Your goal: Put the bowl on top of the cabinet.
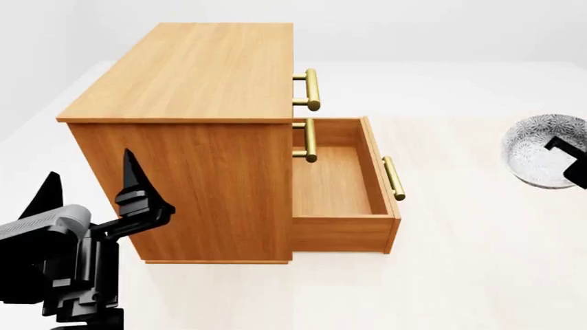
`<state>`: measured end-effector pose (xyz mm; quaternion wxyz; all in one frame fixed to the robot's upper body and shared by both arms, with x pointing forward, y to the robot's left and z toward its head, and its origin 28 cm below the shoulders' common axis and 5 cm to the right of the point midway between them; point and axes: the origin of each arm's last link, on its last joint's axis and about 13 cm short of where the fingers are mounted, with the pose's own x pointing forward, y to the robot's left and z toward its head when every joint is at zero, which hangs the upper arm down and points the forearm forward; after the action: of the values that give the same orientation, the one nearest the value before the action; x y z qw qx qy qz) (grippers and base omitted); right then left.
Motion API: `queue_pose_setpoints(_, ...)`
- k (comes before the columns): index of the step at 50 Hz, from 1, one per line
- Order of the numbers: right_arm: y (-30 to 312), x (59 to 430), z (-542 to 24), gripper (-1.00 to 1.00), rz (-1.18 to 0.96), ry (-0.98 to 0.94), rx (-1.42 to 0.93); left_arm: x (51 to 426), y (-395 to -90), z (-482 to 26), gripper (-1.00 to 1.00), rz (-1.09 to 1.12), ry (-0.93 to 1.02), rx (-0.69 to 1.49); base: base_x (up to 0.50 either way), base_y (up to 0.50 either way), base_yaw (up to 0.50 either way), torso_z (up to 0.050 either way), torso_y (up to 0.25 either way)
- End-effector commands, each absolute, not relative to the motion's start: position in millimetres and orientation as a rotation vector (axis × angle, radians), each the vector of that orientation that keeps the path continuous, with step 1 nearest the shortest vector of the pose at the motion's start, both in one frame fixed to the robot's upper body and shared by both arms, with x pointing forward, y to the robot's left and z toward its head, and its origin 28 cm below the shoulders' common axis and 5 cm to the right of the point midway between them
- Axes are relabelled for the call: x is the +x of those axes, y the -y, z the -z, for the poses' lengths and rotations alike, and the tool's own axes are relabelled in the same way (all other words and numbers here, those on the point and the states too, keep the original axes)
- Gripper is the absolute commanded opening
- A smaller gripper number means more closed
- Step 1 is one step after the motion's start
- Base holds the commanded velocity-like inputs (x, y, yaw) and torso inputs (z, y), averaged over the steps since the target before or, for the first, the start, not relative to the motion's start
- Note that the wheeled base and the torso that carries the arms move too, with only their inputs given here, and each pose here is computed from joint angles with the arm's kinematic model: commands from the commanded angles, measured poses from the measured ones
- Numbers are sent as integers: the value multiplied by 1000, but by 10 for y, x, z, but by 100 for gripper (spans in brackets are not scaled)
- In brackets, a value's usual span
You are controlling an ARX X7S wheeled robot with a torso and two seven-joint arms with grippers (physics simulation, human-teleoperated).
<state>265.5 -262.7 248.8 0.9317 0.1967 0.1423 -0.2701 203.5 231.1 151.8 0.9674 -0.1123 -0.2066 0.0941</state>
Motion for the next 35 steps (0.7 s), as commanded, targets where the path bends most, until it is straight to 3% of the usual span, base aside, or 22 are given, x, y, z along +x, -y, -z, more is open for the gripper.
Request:
queue_pose_setpoints(1,2429,2533,-3154,-100,477,-180,342,2031,-2314,-1519,100,-192,417,-227,0,0,0,0,0)
queue_pose_setpoints(20,2147,2634,-4058,-100,337,-68,204,2021,-2310,-1525,100,-191,416,-228,0,0,0,0,0)
queue_pose_setpoints(35,1821,2690,-4436,-100,168,-9,129,2030,-2312,-1515,100,-192,418,-231,0,0,0,0,0)
